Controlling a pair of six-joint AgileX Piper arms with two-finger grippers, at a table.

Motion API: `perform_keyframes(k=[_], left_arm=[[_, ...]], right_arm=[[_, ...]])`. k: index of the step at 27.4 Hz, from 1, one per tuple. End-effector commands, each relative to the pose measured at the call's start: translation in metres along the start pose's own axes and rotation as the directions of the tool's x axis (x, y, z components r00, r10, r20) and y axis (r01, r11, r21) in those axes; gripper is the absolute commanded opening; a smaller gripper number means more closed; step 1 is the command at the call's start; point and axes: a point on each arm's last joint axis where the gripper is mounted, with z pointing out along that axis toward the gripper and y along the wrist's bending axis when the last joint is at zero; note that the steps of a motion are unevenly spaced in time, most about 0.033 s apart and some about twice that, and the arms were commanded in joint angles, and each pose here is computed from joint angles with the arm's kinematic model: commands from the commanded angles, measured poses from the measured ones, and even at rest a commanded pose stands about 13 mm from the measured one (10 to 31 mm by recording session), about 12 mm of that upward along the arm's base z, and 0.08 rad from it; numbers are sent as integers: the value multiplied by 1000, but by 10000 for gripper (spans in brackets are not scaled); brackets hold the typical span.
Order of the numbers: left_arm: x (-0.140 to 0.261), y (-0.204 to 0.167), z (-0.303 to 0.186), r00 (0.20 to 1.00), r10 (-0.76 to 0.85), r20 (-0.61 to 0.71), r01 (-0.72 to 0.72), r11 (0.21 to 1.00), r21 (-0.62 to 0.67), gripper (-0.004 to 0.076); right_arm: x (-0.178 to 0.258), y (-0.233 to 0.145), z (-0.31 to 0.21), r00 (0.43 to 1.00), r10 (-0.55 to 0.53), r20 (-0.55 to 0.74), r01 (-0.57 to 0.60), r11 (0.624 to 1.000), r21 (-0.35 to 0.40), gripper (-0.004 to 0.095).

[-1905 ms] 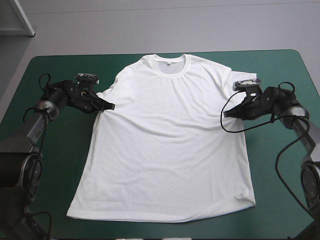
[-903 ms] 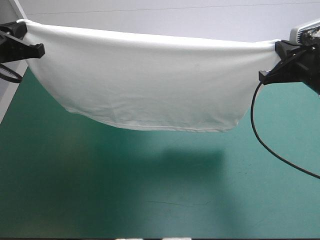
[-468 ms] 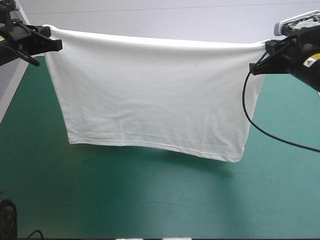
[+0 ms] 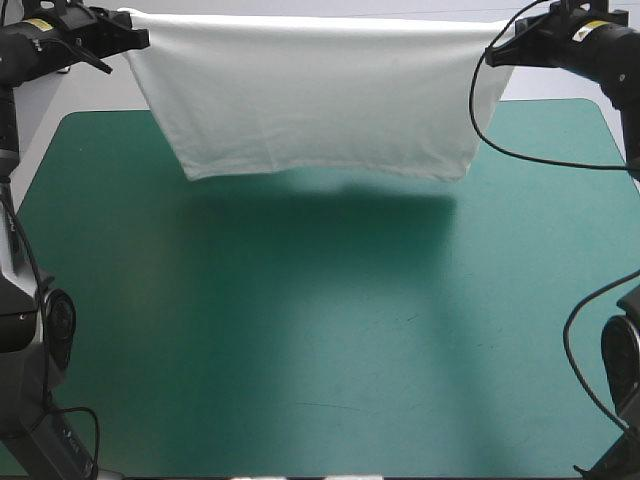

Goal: Fold the cloth

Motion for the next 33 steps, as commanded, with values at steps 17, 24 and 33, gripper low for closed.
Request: perform_keyframes(k=[17, 24, 33], left_arm=[[98, -16, 33, 932, 49, -358, -28, 997, 65, 19], [148, -31, -11, 873, 37, -487, -4, 998, 69, 19], [226, -57, -78, 747, 14, -664, 48, 996, 76, 19]], right_arm=[[96, 0, 17, 939, 21, -345, -58, 994, -97, -17], [176, 9, -24, 856, 97, -508, -151, 986, -65, -17], [243, 41, -85, 760, 140, -634, -215, 976, -43, -17]])
